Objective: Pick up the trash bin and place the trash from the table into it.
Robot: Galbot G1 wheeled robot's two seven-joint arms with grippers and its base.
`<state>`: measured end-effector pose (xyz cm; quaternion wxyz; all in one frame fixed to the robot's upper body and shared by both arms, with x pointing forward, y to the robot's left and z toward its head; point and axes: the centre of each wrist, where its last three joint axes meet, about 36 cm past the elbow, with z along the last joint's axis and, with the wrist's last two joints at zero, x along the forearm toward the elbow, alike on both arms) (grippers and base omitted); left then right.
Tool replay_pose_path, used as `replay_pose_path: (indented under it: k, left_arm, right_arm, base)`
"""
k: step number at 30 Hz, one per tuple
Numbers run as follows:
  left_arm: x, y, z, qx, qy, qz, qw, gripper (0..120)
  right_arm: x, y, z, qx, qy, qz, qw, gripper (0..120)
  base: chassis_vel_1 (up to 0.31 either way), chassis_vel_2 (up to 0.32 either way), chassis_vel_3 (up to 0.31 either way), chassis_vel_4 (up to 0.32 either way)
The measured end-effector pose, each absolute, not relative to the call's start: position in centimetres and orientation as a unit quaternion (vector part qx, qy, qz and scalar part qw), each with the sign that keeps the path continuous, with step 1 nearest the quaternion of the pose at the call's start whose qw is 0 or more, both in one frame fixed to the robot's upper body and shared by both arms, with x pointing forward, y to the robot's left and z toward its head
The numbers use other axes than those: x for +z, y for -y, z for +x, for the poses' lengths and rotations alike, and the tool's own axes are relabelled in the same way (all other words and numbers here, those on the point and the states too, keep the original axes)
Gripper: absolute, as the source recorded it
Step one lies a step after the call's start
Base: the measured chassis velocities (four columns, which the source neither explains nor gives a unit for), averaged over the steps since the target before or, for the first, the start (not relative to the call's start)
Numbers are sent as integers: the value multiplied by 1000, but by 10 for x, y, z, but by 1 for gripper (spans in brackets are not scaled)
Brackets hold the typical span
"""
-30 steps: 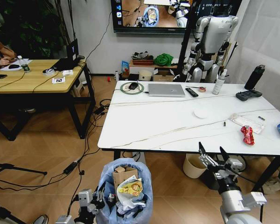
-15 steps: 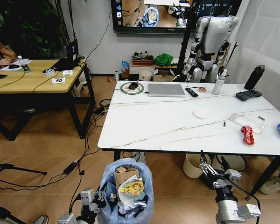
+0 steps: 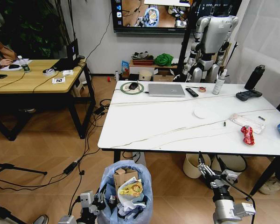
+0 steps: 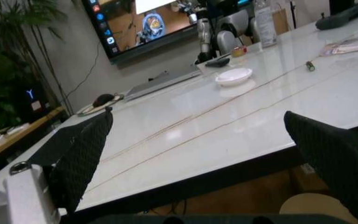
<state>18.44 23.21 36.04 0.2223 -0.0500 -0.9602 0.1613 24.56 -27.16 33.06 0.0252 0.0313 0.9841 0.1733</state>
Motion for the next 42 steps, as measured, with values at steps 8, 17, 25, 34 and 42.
replay_pose_path:
  k: [8,17,25,34,42]
  left_arm:
    - [360,-232,182,162,960,-47,223,1]
    - [360,-230,182,163,960,-47,223,1]
    - [360,-229,181,163,960,-48,223,1]
    - [359,-228,181,164,960,-50,223,1]
    - [359,-227,180,164,959,-51,224,1]
  right_arm:
    - [329,272,247,185,-982,31,28,100]
    - [329,274,246,192,-981,31,31,100]
    - [329,274,246,194,-980,30,32,100]
    - [329,276,245,198,-979,32,35,100]
    - [328,277,244,199,-979,30,35,100]
  base:
    - [0,0,0,0]
    - [0,0,0,0]
    - [0,0,0,0]
    - [0,0,0,0]
    - [-23,-19,24,25]
